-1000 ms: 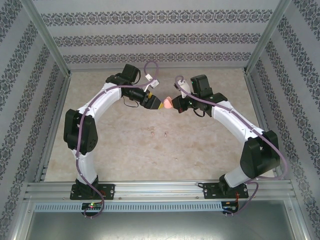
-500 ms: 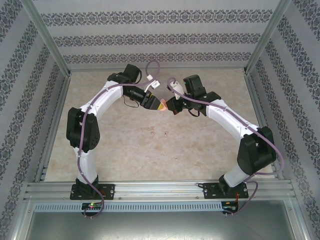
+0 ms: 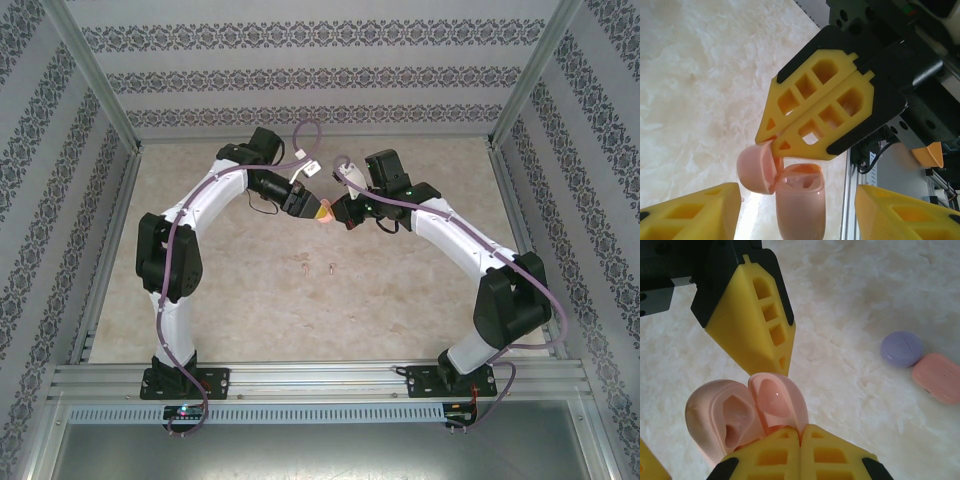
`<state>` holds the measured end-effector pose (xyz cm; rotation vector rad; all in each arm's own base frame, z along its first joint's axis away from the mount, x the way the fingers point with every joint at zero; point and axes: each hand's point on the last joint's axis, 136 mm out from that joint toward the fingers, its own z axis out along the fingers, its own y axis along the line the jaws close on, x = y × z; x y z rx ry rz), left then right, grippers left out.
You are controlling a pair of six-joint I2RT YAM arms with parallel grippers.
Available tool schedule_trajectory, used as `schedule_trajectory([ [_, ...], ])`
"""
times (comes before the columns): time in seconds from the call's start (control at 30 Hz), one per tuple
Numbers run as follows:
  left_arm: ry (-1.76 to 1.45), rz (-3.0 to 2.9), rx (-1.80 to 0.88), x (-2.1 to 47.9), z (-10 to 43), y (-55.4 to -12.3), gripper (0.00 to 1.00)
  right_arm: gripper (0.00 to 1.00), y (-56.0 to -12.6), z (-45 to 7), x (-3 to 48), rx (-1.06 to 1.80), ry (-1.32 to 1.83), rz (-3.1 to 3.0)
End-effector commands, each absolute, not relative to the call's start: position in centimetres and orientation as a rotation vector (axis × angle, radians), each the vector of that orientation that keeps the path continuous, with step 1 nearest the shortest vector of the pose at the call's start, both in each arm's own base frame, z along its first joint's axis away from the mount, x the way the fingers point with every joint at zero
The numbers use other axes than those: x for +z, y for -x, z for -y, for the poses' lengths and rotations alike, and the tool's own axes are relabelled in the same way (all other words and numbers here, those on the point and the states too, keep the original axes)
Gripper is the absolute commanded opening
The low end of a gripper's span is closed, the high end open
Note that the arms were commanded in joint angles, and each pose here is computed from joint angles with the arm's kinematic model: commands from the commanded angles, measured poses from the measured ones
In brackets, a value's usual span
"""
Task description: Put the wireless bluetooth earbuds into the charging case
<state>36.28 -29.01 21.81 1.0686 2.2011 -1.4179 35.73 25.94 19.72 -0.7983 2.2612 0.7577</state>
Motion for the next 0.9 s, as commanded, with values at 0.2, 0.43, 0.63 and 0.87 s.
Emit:
schedule_trajectory([
  [0.2,-1.103,-2.190,-1.483,21.37,29.61,-35.74,0.56,0.00,-35.93,-26.82,20.78,0.763,0.846,-2.223],
  [0.43,-1.105,-2.188,-1.493,21.32,29.82,-35.71,0.49,0.00,-35.87,-26.91,20.78,0.764,0.849,-2.221],
  [0.63,-1.107,-2.188,-1.495,21.27,30.03,-35.80,0.44,0.00,-35.87,-26.95,20.80,0.766,0.850,-2.221],
  [0.87,-1.109,-2.186,-1.496,21.23,30.20,-35.82,0.31,0.00,-35.93,-26.93,20.94,0.758,0.848,-2.217],
])
